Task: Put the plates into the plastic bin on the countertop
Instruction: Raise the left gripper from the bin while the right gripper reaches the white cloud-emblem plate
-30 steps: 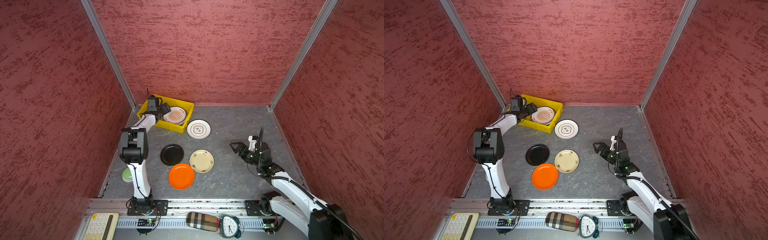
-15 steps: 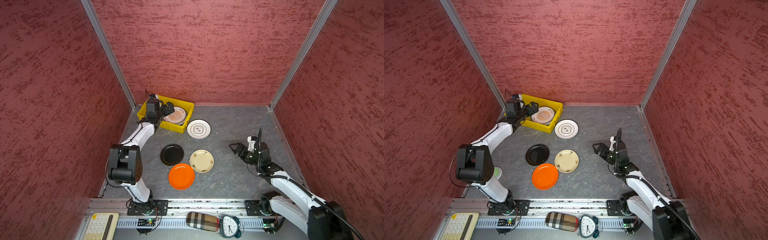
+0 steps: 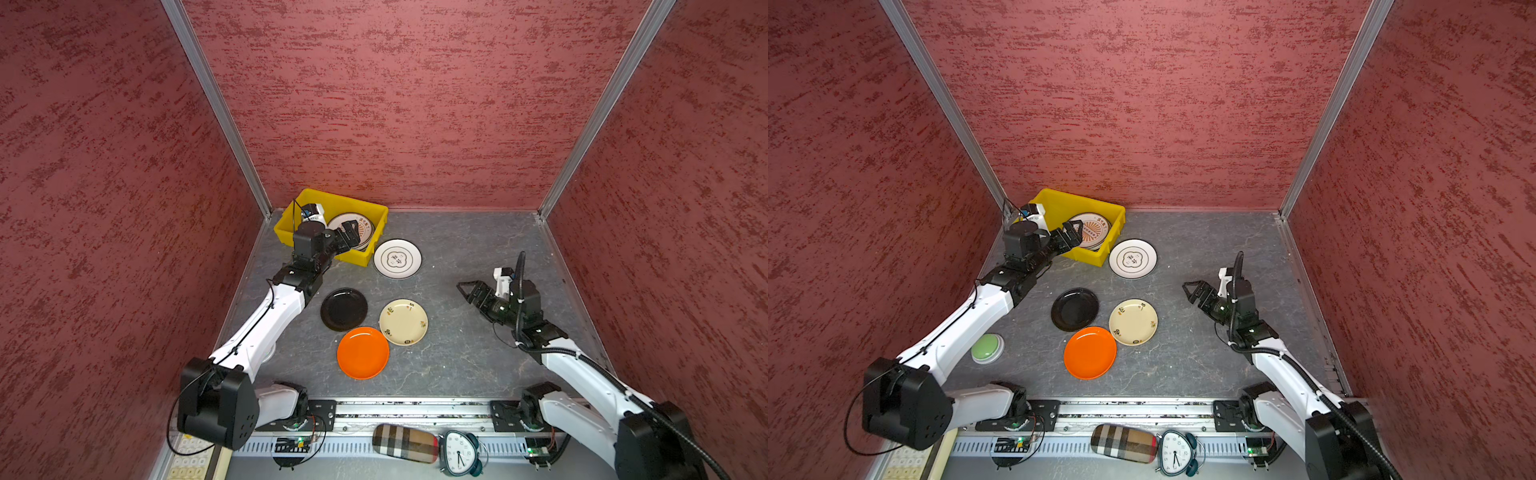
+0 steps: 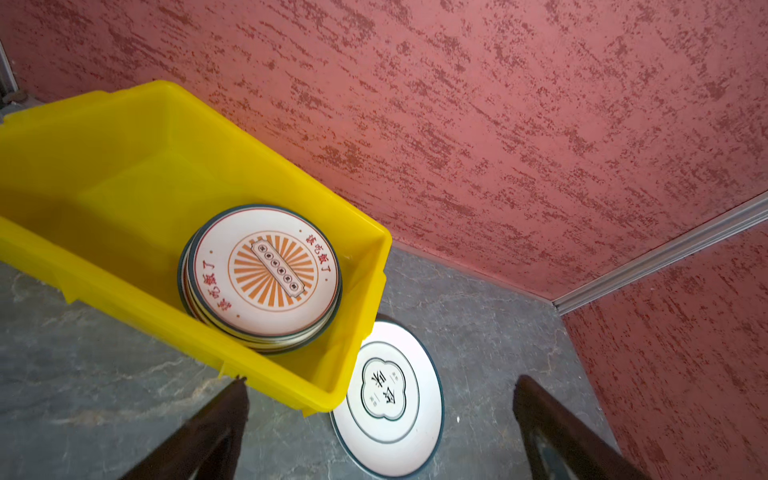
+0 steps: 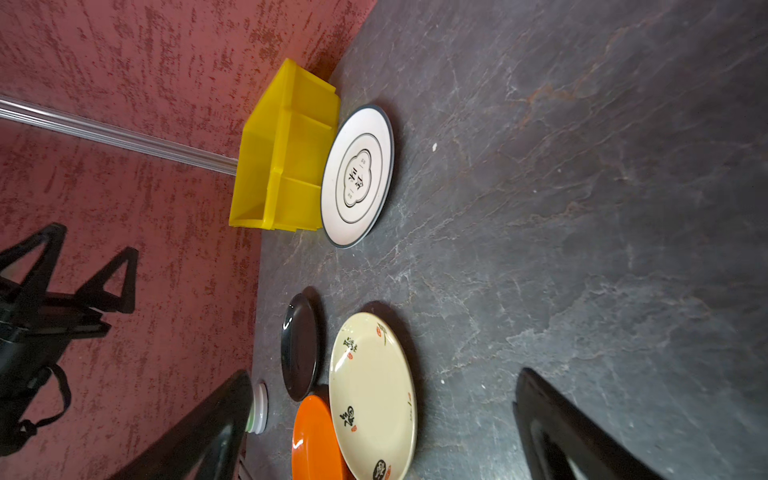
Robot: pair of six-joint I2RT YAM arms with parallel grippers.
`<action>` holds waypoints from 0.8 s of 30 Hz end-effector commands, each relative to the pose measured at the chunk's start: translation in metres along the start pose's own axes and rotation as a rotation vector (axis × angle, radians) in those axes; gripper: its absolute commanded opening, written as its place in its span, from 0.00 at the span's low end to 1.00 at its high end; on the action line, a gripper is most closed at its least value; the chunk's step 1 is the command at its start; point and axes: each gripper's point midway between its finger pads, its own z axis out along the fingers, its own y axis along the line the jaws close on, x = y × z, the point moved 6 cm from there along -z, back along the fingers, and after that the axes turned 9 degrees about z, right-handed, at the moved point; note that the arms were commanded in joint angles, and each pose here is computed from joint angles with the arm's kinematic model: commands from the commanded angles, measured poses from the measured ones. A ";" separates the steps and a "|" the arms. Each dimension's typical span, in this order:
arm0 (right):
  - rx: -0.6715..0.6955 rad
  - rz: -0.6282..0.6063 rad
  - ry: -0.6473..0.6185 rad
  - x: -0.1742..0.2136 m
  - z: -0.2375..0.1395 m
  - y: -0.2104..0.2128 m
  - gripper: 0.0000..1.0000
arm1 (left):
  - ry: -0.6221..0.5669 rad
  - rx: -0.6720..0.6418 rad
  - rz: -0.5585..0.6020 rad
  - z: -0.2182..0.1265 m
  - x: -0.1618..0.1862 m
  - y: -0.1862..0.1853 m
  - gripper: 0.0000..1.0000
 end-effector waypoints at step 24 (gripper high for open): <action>-0.033 -0.082 -0.007 -0.035 0.056 0.041 0.99 | 0.125 0.129 0.092 -0.059 0.106 0.006 0.99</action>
